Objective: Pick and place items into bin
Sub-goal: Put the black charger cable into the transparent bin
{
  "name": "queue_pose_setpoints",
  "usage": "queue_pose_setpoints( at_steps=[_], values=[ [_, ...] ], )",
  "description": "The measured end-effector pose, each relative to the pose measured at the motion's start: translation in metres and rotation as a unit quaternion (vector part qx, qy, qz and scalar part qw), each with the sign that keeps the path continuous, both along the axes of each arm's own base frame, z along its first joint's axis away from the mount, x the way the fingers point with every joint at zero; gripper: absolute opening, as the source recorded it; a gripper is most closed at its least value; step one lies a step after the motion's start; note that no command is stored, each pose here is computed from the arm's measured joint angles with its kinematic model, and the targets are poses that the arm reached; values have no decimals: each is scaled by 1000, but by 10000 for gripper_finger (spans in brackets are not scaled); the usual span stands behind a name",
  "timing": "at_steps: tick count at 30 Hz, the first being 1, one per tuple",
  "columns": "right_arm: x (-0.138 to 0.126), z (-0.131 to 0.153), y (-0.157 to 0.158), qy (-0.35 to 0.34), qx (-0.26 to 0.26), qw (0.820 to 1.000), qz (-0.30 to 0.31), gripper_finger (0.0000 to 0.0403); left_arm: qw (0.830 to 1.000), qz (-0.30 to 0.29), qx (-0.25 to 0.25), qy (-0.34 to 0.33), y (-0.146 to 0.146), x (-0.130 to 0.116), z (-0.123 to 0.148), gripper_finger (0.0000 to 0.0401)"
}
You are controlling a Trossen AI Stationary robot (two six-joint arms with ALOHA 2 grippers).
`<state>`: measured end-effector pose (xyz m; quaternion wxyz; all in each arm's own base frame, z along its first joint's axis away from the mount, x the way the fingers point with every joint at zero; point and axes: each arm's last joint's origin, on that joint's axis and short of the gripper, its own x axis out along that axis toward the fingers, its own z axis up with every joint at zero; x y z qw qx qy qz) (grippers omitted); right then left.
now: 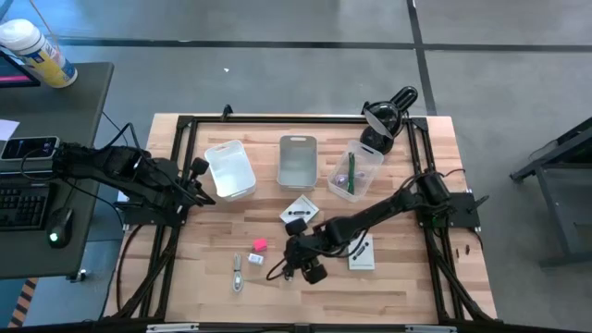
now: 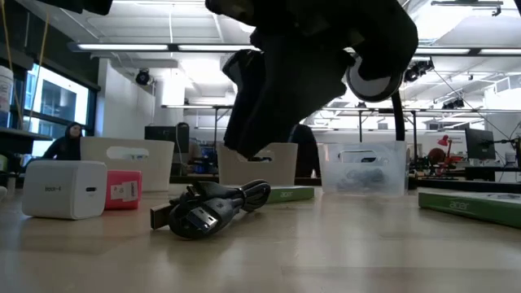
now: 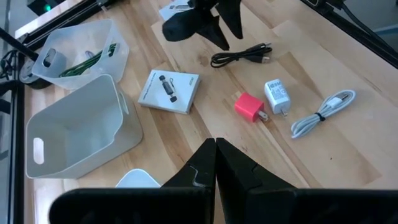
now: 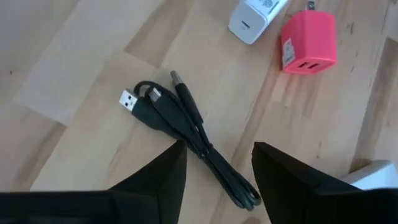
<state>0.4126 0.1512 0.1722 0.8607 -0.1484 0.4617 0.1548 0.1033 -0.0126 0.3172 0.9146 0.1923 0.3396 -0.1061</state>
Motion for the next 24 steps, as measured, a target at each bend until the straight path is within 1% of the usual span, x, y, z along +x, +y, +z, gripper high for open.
queue_pose_setpoints(
  at_steps=[5, 9, 11, 14, 16, 20, 24],
  values=[
    [1, -11, 0, 15, 3, 1000, -1, 159, 1000, 4, 4, -1, 0, 0, 0, 1],
    [2, -10, -1, 9, 10, 999, -48, 156, 1000, -1, -1, 0, 0, 0, 0, 1],
    [2, -6, -2, 8, 26, 997, -78, 158, 1000, -23, -20, 3, -2, 0, 0, 1],
    [2, 9, -2, 4, 53, 993, -110, 162, 993, -91, -73, 22, -7, -1, -6, 1],
    [2, 21, -2, 4, 61, 989, -135, 162, 987, -121, -98, 43, -9, -1, -14, 1],
    [3, 48, -3, -13, 75, 981, -181, 151, 981, -146, -110, 66, -12, 1, -30, 0],
    [4, 73, -4, -17, 80, 978, -192, 140, 971, -205, -112, 41, -23, 14, -49, 0]
  ],
)
